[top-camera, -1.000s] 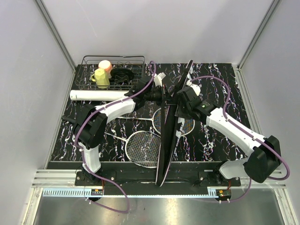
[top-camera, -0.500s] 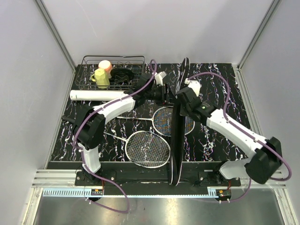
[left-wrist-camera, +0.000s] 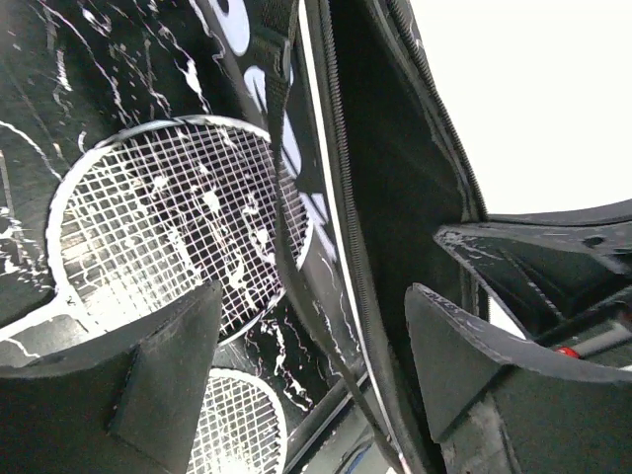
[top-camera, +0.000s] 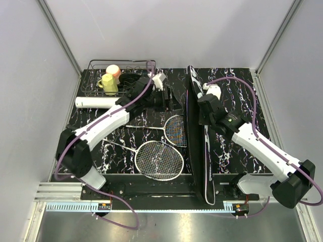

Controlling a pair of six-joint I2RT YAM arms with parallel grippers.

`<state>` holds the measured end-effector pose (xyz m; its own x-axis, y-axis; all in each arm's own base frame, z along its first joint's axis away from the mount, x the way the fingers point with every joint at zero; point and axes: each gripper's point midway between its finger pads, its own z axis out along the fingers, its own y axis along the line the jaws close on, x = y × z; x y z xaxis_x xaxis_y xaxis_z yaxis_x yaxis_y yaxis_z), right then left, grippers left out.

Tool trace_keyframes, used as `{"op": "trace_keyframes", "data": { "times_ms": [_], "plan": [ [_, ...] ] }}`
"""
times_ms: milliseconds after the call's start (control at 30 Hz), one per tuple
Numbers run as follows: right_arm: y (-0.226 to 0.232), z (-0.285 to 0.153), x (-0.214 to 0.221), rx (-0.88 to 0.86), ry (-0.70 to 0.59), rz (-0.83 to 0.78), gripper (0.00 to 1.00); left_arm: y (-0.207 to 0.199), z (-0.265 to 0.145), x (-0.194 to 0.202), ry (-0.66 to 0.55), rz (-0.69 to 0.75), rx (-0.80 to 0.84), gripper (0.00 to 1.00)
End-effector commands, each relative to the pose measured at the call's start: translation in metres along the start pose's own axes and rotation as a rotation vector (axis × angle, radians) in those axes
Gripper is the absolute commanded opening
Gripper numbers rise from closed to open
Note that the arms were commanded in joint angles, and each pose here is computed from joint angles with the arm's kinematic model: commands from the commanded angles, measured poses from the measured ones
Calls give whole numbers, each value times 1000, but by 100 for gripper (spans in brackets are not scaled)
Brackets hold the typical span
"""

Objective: Pack up the badminton gear

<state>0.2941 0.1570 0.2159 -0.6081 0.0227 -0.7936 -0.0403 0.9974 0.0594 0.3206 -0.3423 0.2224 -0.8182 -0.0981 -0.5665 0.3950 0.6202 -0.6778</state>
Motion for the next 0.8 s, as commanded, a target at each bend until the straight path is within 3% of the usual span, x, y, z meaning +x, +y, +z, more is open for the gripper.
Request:
{"op": "trace_keyframes", "data": {
  "times_ms": [0,100,333,700,767],
  "plan": [
    [9,-9,-26,-45,-72,11,0,-8,-33,-25,-150,16,-50,81],
    [14,-10,-27,-72,-75,19,0,-28,-23,-9,-106,27,24,98],
    [25,-18,-33,-147,-90,48,0,-22,7,12,-46,55,-68,96],
    [45,-31,-44,-269,-124,96,0,-19,42,18,20,90,-93,59],
    [48,-32,-43,-286,-119,102,0,-20,42,13,18,118,-100,46]
  ]
}}
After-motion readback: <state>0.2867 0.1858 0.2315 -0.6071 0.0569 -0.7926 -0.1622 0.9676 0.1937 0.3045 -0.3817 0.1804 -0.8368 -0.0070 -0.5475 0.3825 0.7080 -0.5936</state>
